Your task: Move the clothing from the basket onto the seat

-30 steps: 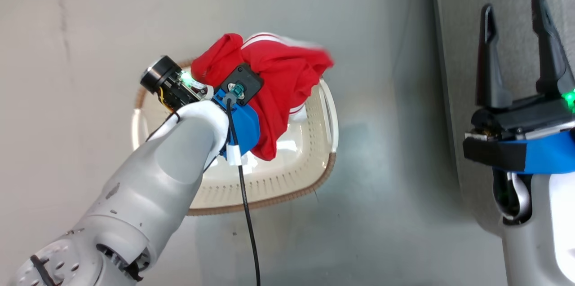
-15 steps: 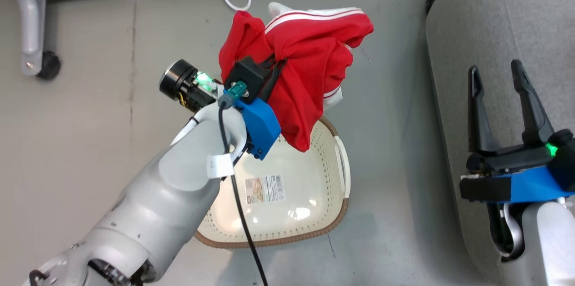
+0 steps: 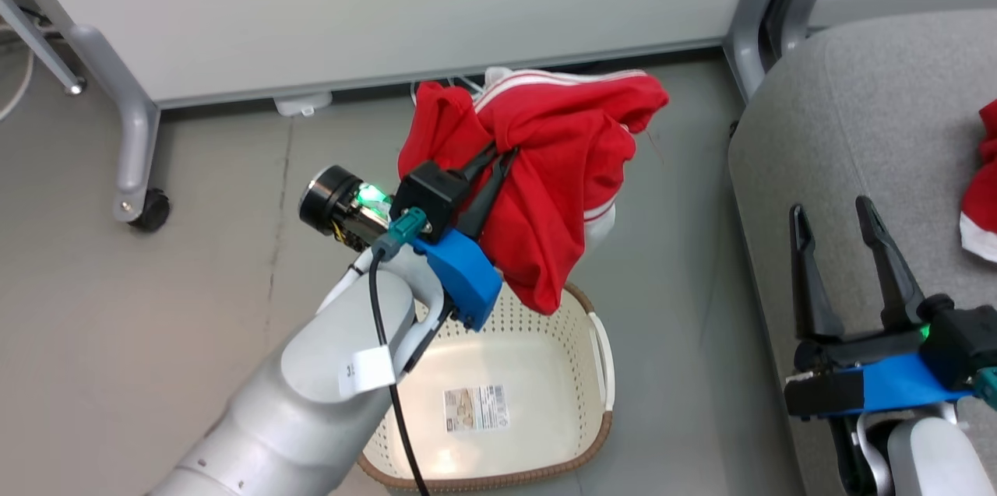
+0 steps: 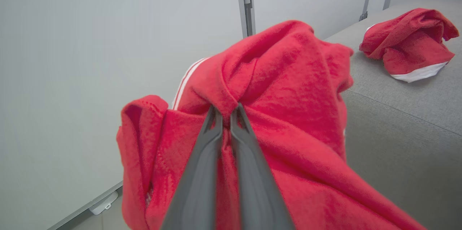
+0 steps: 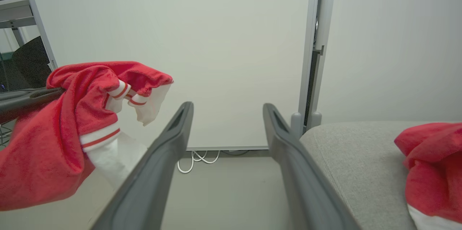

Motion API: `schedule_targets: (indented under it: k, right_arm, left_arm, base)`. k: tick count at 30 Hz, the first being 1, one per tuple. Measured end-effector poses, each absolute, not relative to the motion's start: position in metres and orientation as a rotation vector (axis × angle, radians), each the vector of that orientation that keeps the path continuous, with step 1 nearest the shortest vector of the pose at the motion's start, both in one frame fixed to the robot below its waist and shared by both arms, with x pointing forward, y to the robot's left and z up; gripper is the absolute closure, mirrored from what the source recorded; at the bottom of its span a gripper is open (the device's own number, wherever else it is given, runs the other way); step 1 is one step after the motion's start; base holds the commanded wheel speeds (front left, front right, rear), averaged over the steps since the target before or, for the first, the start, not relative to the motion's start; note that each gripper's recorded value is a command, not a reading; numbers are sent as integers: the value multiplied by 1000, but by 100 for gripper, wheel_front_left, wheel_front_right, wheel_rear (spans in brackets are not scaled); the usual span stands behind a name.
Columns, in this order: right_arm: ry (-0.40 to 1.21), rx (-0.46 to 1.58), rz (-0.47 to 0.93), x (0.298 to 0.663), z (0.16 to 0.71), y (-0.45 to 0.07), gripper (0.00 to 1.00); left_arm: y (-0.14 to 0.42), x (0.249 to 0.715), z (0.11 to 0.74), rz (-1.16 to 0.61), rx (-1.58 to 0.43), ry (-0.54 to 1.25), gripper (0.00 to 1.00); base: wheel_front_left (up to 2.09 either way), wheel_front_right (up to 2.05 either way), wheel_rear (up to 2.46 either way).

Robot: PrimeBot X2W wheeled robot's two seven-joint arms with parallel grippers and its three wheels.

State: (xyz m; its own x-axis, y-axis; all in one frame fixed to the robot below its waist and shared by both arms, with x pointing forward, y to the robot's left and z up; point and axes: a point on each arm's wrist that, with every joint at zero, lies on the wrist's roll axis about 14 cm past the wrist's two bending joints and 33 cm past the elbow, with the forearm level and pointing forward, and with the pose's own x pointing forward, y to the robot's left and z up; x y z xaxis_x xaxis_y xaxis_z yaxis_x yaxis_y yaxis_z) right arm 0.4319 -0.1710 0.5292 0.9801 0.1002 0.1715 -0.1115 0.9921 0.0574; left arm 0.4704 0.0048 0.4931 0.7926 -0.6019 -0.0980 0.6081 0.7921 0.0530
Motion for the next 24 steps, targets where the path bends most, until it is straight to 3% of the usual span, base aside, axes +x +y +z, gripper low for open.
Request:
schedule_targets:
  k: [16,24]
  right_arm:
    - [-204,115,145,404,546,-153,0]
    - [-183,158,269,405,542,-112,0]
  left_arm:
    - [11,429,532,-636,58,-33,100]
    - [11,430,527,-639,62,-27,100]
  base:
    - [0,0,0]
    - [0,0,0]
